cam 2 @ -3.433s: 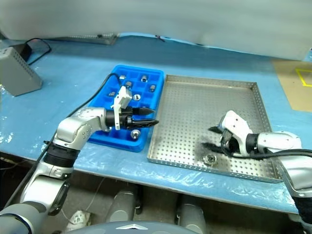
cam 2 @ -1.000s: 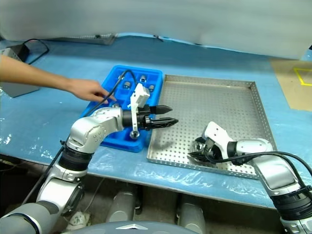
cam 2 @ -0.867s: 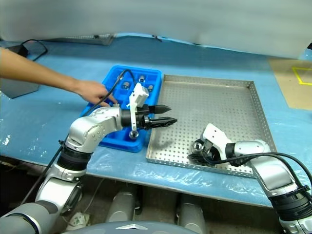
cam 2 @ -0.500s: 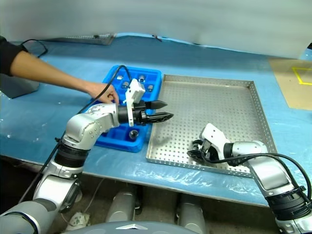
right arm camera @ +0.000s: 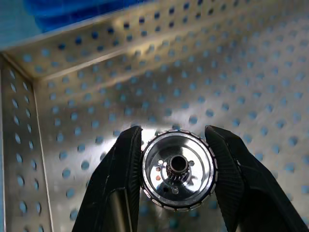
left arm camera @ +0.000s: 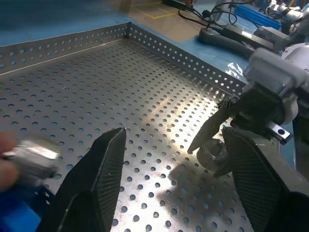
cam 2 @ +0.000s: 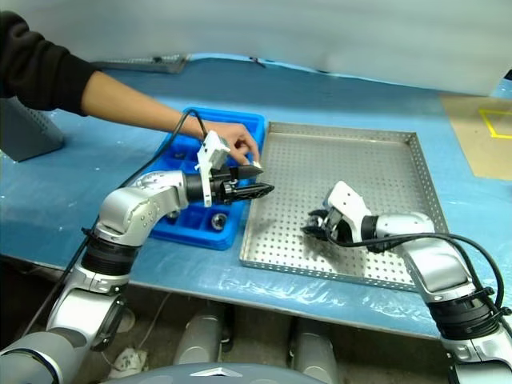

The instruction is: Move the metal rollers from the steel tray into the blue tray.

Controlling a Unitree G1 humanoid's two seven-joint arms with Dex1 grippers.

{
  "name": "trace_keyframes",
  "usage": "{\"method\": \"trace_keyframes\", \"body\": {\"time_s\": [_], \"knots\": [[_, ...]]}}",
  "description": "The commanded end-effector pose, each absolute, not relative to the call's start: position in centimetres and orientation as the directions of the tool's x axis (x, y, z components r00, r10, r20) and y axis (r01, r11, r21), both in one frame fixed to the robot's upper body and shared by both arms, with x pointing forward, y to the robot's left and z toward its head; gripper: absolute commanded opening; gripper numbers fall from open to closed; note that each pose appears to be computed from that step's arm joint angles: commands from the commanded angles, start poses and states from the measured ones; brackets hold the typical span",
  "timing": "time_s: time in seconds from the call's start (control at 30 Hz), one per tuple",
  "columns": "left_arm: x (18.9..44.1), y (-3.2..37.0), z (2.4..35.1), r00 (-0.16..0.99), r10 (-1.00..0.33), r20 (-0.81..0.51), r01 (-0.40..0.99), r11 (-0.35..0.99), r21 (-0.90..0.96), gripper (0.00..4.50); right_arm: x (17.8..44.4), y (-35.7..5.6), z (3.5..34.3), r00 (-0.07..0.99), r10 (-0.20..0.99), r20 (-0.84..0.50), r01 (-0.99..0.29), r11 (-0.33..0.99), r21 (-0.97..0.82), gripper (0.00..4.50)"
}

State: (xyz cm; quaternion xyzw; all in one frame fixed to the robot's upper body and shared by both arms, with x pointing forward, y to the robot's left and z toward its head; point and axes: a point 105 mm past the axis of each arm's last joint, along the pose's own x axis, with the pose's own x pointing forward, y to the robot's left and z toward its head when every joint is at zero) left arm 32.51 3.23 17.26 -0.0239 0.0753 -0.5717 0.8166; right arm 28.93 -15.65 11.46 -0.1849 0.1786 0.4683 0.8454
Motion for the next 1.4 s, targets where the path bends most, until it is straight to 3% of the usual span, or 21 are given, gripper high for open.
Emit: {"method": "trace_keyframes", "body": {"time_s": [0.03,0.27,0.43,0.7,0.97,1.2,1.4], "knots": [[32.0,3.7,19.3,0.344,-0.938,-0.039,0.936,0.346,-0.067,3.36,28.4,-14.4,13.9,0.481,0.769,-0.422,-0.876,0.439,-0.199,1.63],[31.8,4.5,19.2,0.376,-0.925,-0.058,0.924,0.378,-0.049,3.36,28.6,-13.5,14.8,0.464,0.782,-0.417,-0.886,0.407,-0.222,1.63],[30.6,9.0,20.2,0.419,-0.907,-0.053,0.907,0.421,-0.035,3.36,29.4,-11.3,16.1,0.434,0.822,-0.369,-0.898,0.364,-0.246,1.63],[30.0,11.9,18.7,0.52,-0.851,-0.079,0.85,0.524,-0.046,3.36,30.8,-6.4,16.1,0.292,0.894,-0.339,-0.946,0.219,-0.238,1.63],[27.4,14.8,18.3,0.665,-0.741,-0.089,0.742,0.67,-0.032,3.36,32.7,-2.4,16.0,0.174,0.937,-0.304,-0.964,0.099,-0.246,1.63],[26.1,16.3,18.7,0.771,-0.634,-0.069,0.634,0.773,-0.015,3.36,34.2,0.5,15.4,0.132,0.946,-0.295,-0.958,0.046,-0.283,1.63],[26.9,17.2,19.2,0.802,-0.595,-0.06,0.596,0.803,0.002,3.36,36.4,2.5,14.4,0.187,0.937,-0.296,-0.943,0.086,-0.322,1.63]]}}
